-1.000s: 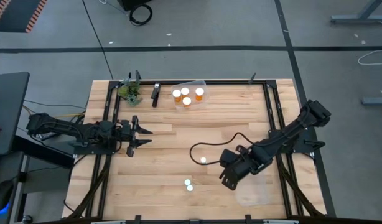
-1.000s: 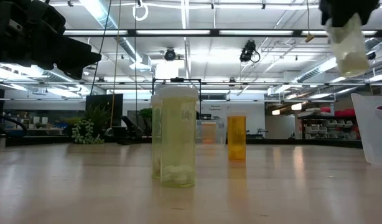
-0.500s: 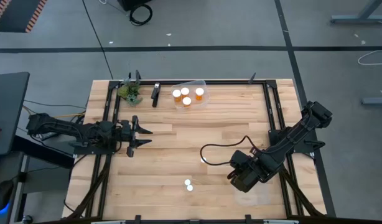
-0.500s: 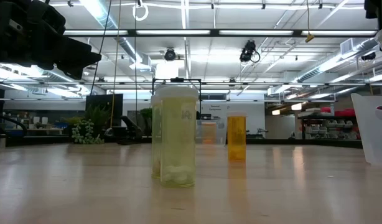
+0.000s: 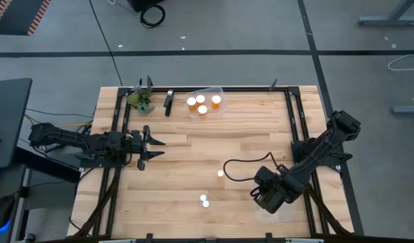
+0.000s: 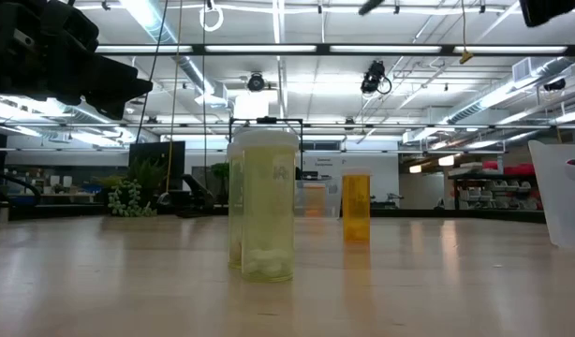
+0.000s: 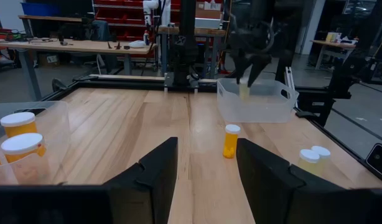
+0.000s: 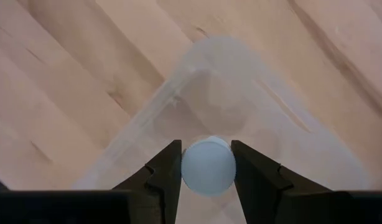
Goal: Pick and place medicine bottles into bin by pill shape (circle, oval)
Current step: Put the small transparent pill bottle into the bottom transparent bin, then put the small orange pill bottle into the bottom transparent bin
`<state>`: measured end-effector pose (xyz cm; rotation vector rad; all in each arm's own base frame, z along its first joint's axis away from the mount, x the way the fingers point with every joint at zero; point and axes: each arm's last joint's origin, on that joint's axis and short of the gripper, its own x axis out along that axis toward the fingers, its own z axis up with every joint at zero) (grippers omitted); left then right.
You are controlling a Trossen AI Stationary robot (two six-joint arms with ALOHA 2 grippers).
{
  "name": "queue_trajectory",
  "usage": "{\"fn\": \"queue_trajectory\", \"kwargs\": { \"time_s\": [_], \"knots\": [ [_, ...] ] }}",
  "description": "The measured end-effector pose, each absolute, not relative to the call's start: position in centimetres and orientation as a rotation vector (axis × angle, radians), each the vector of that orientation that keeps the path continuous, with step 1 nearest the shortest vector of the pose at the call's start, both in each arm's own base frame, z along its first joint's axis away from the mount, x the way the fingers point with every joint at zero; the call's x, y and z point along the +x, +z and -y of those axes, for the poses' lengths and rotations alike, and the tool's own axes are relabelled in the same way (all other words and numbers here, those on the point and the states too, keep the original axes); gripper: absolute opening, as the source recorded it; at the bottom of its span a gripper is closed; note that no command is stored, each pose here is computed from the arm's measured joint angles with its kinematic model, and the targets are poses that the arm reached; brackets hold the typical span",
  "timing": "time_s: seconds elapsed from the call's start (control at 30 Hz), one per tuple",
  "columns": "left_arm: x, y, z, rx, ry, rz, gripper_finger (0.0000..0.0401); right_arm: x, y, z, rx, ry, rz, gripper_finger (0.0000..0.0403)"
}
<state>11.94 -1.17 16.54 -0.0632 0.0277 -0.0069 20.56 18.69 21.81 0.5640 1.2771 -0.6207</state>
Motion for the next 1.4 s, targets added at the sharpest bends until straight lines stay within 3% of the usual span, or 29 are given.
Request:
{"fn": "queue_trajectory", "kwargs": {
  "time_s": [0.53, 0.83, 1.4],
  "knots": [
    [11.9, 16.5, 1.2, -0.063, -0.007, -0.028, 0.0172, 19.8, 18.6, -18.2, 0.587, -0.634, -1.27, 0.014],
    [11.9, 16.5, 1.2, -0.064, -0.007, -0.028, 0.0172, 19.8, 18.7, -18.3, 0.603, -0.646, -1.27, 0.0188],
    [11.9, 16.5, 1.2, -0.064, -0.007, -0.028, 0.0172, 20.9, 22.7, -18.1, 0.584, -0.69, -1.284, 0.0206]
  ]
}}
